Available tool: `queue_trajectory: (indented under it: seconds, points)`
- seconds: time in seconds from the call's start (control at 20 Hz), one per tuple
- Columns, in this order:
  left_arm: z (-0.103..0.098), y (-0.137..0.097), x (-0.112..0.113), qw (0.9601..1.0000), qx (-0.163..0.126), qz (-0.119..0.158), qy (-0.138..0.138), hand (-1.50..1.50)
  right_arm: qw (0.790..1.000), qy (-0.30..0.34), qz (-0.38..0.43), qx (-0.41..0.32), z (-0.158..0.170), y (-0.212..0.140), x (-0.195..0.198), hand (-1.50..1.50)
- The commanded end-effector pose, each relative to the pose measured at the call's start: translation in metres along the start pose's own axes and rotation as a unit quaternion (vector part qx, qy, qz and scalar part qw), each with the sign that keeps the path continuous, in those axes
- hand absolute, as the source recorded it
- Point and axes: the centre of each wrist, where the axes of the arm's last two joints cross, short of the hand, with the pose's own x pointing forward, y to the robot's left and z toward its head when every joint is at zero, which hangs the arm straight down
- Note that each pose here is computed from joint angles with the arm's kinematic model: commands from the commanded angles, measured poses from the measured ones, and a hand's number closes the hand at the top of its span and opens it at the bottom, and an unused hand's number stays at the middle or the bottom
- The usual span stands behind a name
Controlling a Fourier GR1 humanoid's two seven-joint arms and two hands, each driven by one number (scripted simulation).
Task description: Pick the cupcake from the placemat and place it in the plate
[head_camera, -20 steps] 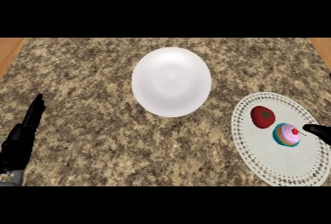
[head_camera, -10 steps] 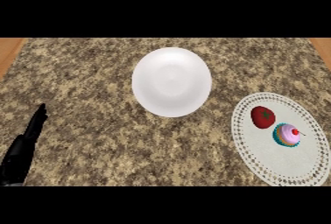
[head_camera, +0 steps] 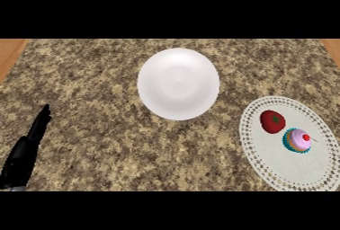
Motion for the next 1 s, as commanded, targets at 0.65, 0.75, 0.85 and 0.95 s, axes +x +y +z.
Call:
queue_trajectory:
  seconds: [0.65,0.75,0.85,0.95]
  points:
    - [0.0,-0.002,-0.001,1.0,-0.004,-0.007,-0.004,0.0,0.956,0.177,0.168,0.166,-0.07,0.009,-0.003,-1.5]
    - [-0.018,0.001,0.004,0.9999,-0.012,-0.004,-0.007,0.0,0.945,0.17,0.201,0.192,-0.074,0.024,-0.003,-1.5]
    - [-0.009,-0.002,-0.012,1.0,-0.006,0.001,0.007,0.0,0.939,0.184,0.208,0.202,-0.08,0.014,-0.015,-1.5]
    - [-0.014,-0.005,0.015,0.9998,-0.017,-0.008,-0.006,0.0,0.938,0.185,0.201,0.214,-0.103,0.019,-0.023,-1.5]
